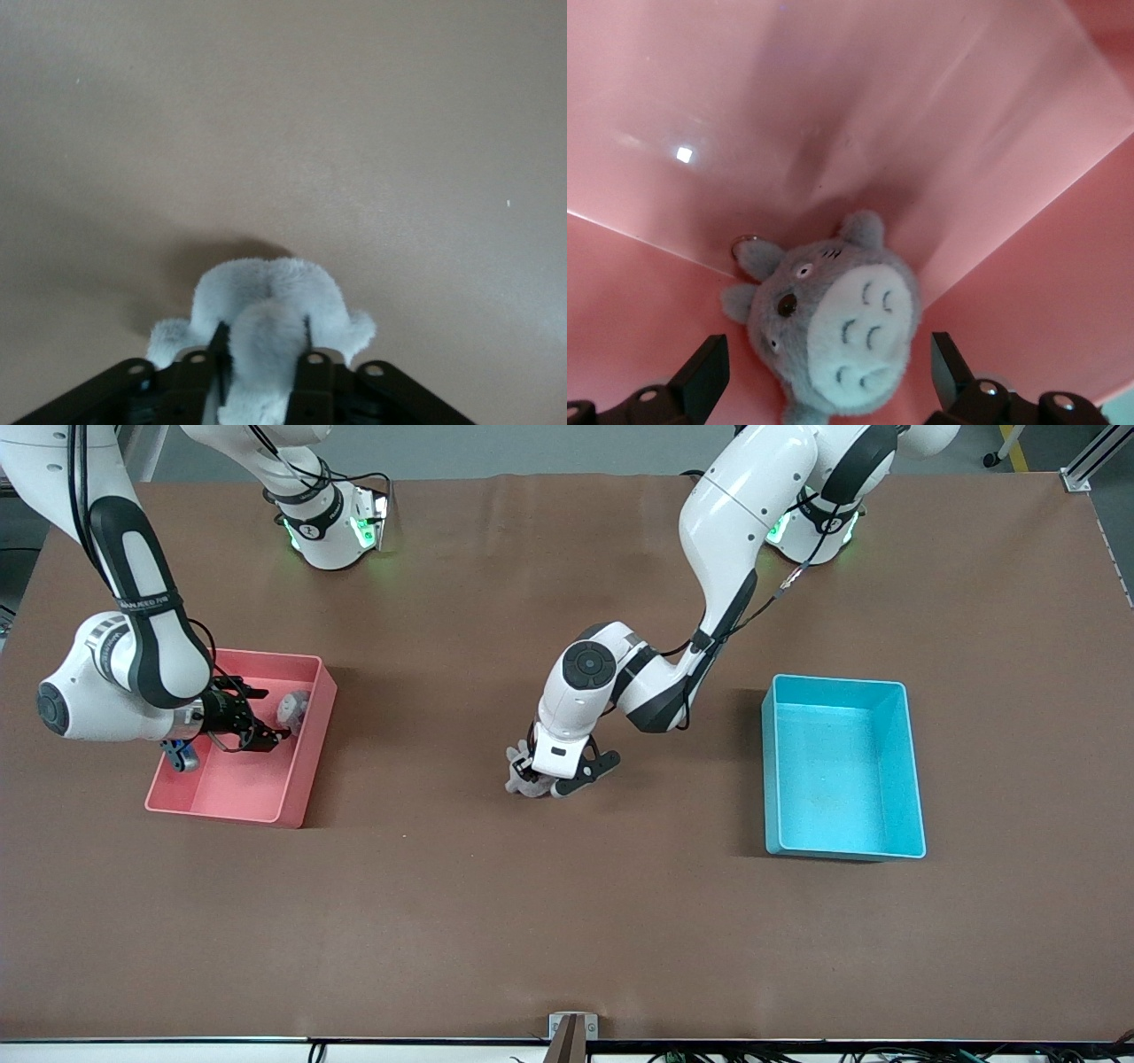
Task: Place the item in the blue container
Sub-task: 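Carry the plush into the cyan tray while the right gripper lifts Totoro, then set Totoro mid-table with the right gripper while the left gripper withdraws, then grasp Totoro with the left gripper while the right arm returns to rest, then carry Totoro into the cyan tray with the left gripper and release it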
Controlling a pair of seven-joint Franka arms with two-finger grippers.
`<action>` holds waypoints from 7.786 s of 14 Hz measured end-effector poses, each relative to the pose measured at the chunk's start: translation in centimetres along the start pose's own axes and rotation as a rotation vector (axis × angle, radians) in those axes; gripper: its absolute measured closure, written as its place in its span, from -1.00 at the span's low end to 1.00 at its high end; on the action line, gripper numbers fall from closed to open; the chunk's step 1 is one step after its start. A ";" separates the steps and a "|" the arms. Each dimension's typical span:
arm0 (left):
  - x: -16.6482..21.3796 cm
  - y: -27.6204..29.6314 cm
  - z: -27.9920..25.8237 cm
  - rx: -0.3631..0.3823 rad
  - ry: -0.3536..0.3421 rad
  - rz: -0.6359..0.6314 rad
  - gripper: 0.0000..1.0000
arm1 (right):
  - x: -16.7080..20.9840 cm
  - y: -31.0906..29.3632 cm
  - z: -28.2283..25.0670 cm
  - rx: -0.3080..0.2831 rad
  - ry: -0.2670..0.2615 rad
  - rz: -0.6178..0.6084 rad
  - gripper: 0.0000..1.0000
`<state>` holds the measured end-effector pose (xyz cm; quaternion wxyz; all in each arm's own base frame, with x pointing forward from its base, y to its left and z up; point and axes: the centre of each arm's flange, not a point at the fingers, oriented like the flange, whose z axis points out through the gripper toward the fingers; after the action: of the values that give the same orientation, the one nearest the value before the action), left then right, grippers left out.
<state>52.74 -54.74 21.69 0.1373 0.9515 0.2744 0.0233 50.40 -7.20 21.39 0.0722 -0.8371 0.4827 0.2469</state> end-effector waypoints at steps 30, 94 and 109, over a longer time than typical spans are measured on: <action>27.1 -35.0 -19.2 0.379 -0.165 0.505 0.59 | -10.4 -11.5 -14.5 -0.130 0.123 -0.140 0.62; 3.7 0.3 -5.8 -0.076 0.138 -0.134 0.60 | -4.9 -5.9 -30.2 -0.278 0.371 -1.018 -1.00; 31.3 -20.5 -25.9 0.345 0.002 0.541 0.71 | -6.3 -5.4 -31.6 -0.271 0.326 -0.995 -1.00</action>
<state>65.55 -15.11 39.96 -0.0376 0.9991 0.0115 0.0129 63.18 -10.87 51.18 -0.0041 -0.9939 -0.0031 0.1097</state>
